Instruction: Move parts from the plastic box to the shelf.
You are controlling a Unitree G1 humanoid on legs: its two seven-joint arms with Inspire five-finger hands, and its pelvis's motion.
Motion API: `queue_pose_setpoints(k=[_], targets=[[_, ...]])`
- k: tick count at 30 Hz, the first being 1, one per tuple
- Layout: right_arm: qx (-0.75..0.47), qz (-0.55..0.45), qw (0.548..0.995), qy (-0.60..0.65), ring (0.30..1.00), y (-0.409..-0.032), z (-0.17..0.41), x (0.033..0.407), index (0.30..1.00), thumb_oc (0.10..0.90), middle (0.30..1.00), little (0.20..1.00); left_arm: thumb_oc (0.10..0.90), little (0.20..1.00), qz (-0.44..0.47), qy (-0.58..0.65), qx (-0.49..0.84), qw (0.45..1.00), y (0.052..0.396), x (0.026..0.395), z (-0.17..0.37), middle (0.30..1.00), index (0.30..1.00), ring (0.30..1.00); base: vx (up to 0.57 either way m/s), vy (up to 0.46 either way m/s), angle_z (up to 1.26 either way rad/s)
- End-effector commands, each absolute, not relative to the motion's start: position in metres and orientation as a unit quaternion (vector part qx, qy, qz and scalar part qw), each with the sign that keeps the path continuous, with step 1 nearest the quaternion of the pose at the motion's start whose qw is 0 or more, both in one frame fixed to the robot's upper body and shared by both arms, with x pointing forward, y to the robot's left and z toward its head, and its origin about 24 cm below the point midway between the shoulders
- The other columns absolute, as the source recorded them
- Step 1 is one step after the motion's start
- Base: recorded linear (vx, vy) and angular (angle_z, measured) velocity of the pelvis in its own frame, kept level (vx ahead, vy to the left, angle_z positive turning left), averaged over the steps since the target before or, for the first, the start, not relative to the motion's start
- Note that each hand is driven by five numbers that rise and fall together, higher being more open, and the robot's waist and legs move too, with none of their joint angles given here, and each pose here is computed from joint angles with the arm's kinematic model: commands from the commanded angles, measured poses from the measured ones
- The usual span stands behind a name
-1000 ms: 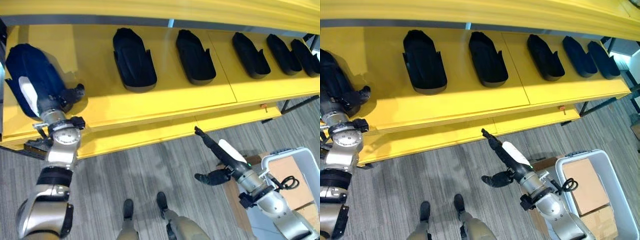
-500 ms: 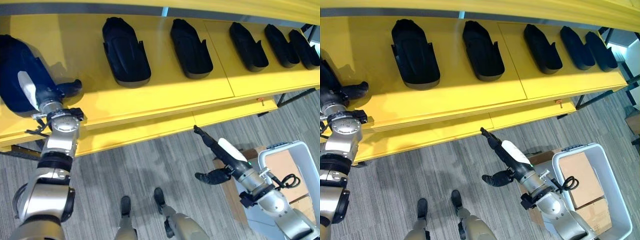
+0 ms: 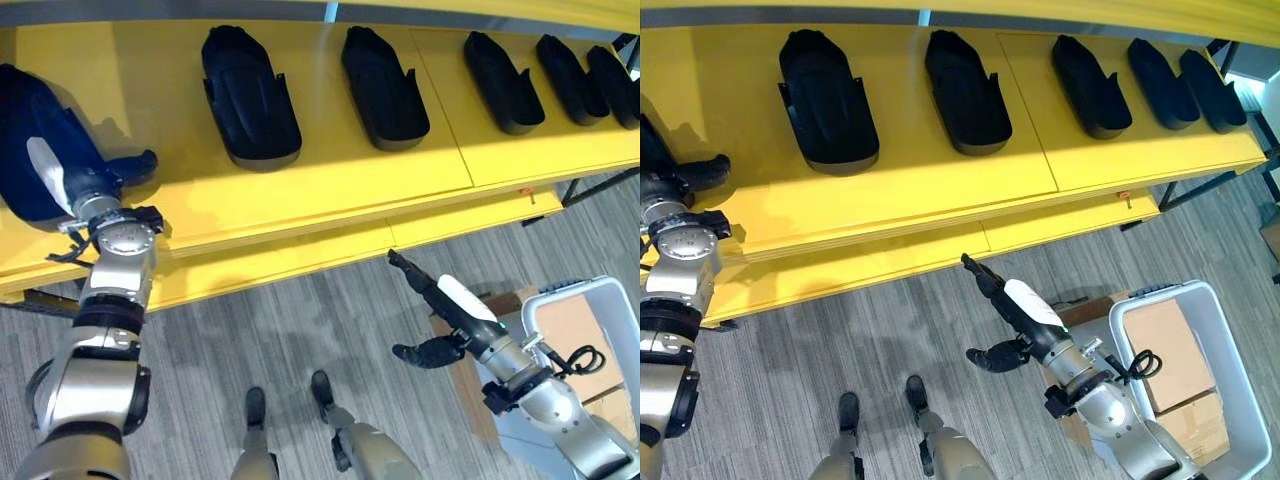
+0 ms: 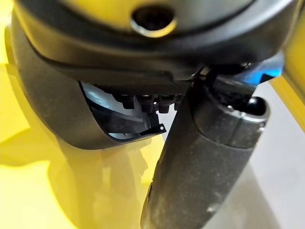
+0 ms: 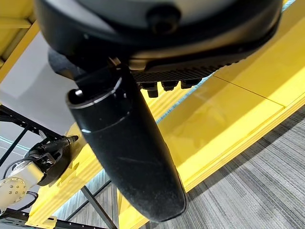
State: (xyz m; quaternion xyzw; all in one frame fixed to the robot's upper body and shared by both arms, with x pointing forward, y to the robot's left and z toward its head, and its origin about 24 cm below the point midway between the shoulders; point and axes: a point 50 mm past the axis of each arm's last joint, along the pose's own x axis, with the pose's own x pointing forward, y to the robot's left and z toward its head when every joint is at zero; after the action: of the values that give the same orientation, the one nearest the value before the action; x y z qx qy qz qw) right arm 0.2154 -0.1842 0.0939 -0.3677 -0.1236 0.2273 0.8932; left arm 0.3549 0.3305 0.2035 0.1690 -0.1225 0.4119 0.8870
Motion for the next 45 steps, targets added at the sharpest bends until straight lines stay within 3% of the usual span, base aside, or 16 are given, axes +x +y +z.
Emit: queue_pose_setpoints(k=[1,14,29,45], targets=[[-0.341,0.213,0.883,-0.242,1.0,-0.176,0.138,0.212,1.0,0.9,1.0,1.0,0.9,1.0,0.432,-0.128,0.157,0.879,0.34,0.354,0.213,1.0,1.0,1.0,-0.01,0.003,-0.03],[-0.34,0.217,0.885,-0.233,1.0,-0.181,0.139,0.212,1.0,0.9,1.0,1.0,0.9,1.0,0.407,-0.062,0.27,0.87,0.36,0.348,0.2,1.0,1.0,1.0,0.0,0.004,-0.03],[-0.338,0.21,0.887,-0.233,1.0,-0.185,0.139,0.212,1.0,0.9,1.0,1.0,0.9,1.0,0.371,-0.082,0.345,0.859,0.36,0.341,0.201,1.0,1.0,1.0,0.0,0.0,0.0],[-0.351,0.202,0.886,-0.226,1.0,-0.188,0.136,0.211,1.0,0.9,1.0,1.0,0.9,1.0,0.405,-0.117,0.21,0.882,0.359,0.344,0.213,1.0,1.0,1.0,0.0,0.0,0.0]])
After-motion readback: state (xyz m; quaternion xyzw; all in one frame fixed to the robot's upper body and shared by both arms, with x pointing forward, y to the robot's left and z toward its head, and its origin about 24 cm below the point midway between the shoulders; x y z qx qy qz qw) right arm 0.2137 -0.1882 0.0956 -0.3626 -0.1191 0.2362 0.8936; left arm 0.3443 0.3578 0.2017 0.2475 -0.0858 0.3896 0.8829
